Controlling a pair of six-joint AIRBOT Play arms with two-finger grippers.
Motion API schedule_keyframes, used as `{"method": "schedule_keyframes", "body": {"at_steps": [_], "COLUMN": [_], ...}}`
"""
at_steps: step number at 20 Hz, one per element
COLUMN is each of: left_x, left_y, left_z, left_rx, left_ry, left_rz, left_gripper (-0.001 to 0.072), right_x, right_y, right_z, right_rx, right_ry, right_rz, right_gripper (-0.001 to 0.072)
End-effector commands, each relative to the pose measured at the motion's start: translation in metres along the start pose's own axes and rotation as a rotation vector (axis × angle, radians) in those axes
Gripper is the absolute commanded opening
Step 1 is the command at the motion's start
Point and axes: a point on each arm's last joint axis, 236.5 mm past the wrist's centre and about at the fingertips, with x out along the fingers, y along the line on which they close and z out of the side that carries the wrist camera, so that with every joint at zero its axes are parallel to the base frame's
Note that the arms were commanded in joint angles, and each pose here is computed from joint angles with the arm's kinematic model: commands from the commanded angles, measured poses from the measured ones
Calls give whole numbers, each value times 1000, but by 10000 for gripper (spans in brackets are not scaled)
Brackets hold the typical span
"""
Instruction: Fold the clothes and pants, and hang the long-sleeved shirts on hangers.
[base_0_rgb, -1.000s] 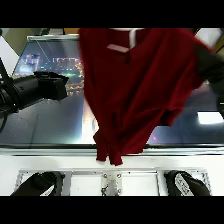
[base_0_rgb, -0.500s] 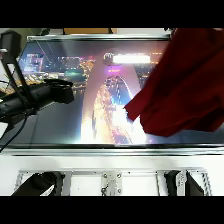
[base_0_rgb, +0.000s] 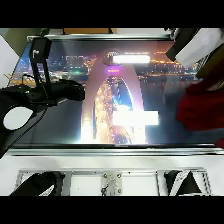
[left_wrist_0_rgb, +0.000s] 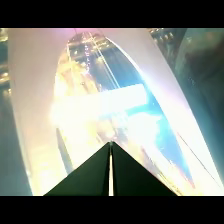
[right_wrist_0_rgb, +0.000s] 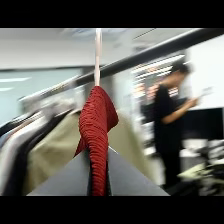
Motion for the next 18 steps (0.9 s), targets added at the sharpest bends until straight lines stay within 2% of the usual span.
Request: {"method": "schedule_keyframes", "body": {"at_steps": [1,8,18], "left_x": [10,11,11], "left_y": [2,2,0], "left_z": [-4,-5,-5], "left_rx": [8,7,-1], "left_ry": [22,27,27], "left_rz": [8,8,1], "left_gripper": [22,22,22], "right_x": [3,22,32], "right_y": [-56,-111,-135], "right_z": [48,53,22], "right_rx": [-103,-123,-112], "right_ry": [-107,-133,-73], "right_rz": [-252,-421,-455], "right_gripper": [15,15,18]}}
